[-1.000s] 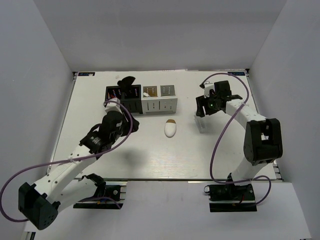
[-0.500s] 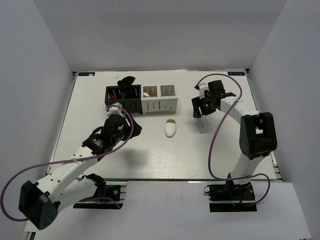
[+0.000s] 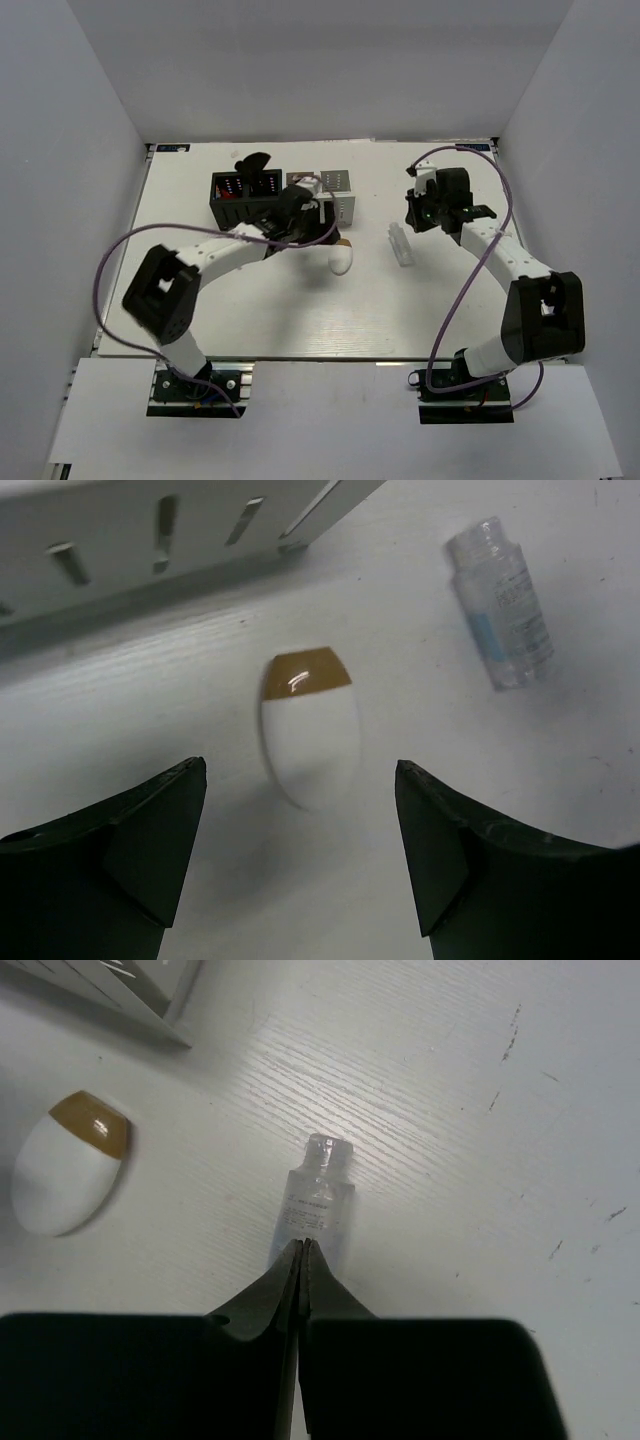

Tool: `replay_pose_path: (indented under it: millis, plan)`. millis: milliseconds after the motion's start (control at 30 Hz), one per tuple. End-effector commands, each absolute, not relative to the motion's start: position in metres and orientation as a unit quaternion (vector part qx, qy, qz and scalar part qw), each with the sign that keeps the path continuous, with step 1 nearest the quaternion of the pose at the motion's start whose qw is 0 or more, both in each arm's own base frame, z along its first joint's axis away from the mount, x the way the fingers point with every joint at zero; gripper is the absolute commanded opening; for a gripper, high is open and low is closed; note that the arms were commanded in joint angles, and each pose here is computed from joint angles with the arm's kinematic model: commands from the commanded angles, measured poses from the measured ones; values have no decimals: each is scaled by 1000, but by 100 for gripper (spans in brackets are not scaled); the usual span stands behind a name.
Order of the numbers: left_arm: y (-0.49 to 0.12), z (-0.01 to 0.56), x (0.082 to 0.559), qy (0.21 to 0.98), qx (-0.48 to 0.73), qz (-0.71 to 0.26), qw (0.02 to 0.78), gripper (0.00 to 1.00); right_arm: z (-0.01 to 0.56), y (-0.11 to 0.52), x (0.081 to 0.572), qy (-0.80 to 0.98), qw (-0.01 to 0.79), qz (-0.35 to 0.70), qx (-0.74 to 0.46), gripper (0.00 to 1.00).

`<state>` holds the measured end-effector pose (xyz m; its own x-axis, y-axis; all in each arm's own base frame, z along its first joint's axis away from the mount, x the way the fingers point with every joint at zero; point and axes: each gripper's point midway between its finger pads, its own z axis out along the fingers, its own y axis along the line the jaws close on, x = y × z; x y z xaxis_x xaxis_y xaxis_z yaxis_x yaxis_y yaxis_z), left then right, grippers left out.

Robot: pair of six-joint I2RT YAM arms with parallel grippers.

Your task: Organize the makeup

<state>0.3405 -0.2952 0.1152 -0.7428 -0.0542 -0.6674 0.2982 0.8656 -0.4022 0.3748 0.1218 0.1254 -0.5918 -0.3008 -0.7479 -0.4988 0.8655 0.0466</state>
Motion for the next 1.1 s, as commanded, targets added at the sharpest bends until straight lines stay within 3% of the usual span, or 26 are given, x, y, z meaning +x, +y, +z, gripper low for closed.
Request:
replay_pose_path:
  millis: [0, 167, 533, 1067]
  plan:
    - [-323, 118, 357, 892, 128, -241, 361, 86, 144, 119, 380, 868, 431, 130, -210, 0]
    - [-347, 81, 365, 910, 166, -168, 341, 86, 144, 118, 374, 868, 431, 140, -201, 3]
    - [-352, 56, 374, 923, 179, -53, 336, 86, 144, 114, 375, 869, 433, 147, -192, 6]
    - [-352, 30, 346, 932, 207, -48, 293, 85, 146, 114, 376, 868, 434, 151, -191, 8]
